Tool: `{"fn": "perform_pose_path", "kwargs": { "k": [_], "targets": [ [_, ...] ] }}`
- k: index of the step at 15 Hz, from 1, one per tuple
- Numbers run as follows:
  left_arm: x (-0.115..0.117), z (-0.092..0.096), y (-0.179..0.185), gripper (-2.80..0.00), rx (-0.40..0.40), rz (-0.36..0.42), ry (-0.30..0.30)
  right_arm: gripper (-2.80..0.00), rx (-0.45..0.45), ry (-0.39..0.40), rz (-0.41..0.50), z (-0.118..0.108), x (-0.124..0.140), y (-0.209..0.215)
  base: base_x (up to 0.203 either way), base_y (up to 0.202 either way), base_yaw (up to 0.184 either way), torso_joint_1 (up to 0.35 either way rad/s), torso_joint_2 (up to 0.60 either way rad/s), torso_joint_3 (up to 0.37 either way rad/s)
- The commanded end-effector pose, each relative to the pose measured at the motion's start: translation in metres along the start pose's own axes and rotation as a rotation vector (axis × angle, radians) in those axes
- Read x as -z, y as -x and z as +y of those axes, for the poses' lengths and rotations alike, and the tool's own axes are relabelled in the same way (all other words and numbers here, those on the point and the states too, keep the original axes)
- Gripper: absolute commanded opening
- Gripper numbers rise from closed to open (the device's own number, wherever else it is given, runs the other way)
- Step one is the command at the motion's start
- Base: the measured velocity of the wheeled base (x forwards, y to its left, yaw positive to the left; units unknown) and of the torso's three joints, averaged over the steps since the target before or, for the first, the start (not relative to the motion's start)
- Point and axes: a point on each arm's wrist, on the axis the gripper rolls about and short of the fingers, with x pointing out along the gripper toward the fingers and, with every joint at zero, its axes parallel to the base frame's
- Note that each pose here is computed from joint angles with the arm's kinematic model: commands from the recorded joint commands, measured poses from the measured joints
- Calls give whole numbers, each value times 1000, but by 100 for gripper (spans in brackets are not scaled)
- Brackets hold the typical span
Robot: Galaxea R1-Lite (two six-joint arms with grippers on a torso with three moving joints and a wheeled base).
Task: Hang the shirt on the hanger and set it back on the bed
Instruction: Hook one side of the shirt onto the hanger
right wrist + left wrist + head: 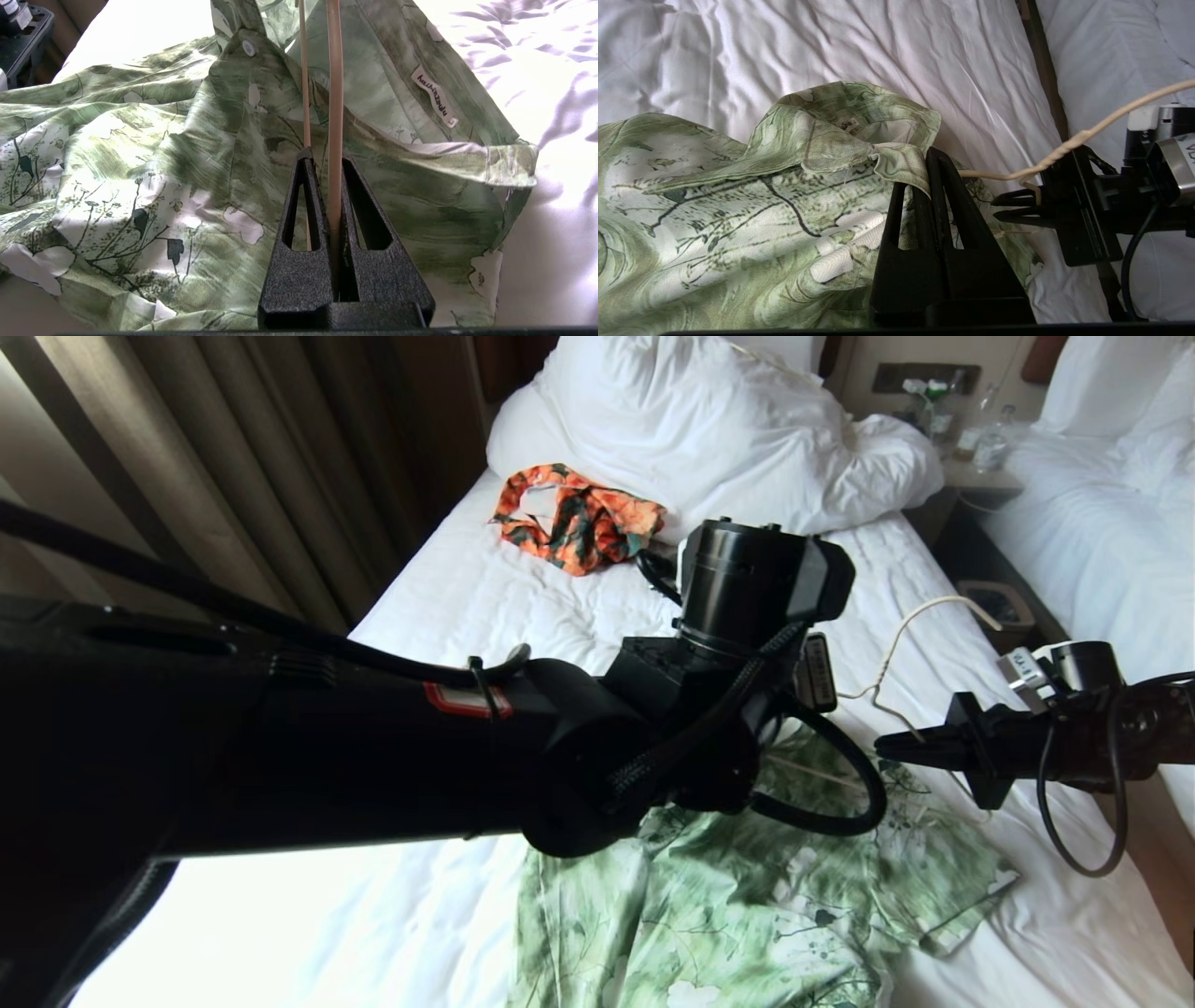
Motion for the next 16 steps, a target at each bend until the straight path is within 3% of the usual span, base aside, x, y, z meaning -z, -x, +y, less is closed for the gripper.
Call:
{"fn": "perform_pose_path", "kwargs": {
  "k": [1,4,7,10,16],
  "targets": [
    [12,-21,13,-280,44,14,-6,-280,-22,20,-12,3,-6,-6,0,0,0,0,0,0],
    [38,-56,41,-280,129,58,-36,-280,-54,45,-25,9,-19,-17,0,0,0,0,0,0],
    [81,-64,39,-280,138,120,-91,-280,-97,52,-37,20,-28,-30,0,0,0,0,0,0],
    [82,-72,44,-280,174,103,-133,-280,-140,57,-48,28,-33,-43,0,0,0,0,0,0],
    [64,-91,57,-280,238,39,-197,-280,-198,46,-61,48,-38,-57,0,0,0,0,0,0]
  ]
}}
